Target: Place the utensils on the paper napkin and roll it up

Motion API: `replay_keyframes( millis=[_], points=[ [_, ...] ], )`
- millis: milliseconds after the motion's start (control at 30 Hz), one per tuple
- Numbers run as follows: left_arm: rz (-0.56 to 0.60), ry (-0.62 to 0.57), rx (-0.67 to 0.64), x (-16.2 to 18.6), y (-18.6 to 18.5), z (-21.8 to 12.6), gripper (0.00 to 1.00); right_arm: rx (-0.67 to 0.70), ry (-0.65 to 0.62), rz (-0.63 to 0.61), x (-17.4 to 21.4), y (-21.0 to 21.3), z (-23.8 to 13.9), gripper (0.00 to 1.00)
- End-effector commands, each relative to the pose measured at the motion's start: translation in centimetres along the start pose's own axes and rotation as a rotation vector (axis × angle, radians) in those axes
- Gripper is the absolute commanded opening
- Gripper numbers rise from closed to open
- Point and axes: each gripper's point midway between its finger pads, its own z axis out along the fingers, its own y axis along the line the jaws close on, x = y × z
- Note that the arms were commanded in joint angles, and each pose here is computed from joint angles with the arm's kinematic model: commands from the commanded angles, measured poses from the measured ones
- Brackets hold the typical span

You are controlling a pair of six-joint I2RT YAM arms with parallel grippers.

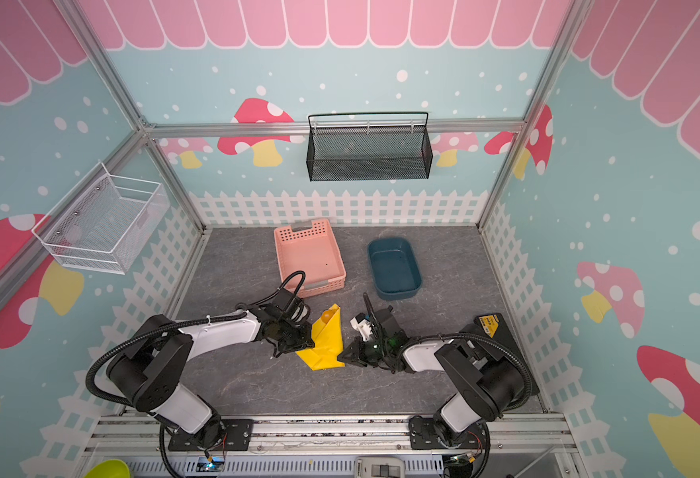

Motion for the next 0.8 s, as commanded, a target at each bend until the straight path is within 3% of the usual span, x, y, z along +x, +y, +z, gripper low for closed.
replay_keyframes(
  millis=[0,200,767],
  points=[
    [0.004,0.023,-0.043,0.3,0.8,0.4,0.02,-0.014,-0.027,-0.028,-0.9,0.8,0.0,0.03],
    [0.023,0.017,-0.011,0.0,-0.3,-0.1,0.02,0.009,-0.064,-0.026,-1.8,0.8,-0.1,0.06],
    [0.036,0.026,-0.001,0.1,-1.3,0.2,0.03,-0.064,0.036,-0.060,-1.0,1.5,1.0,0.06]
  ],
)
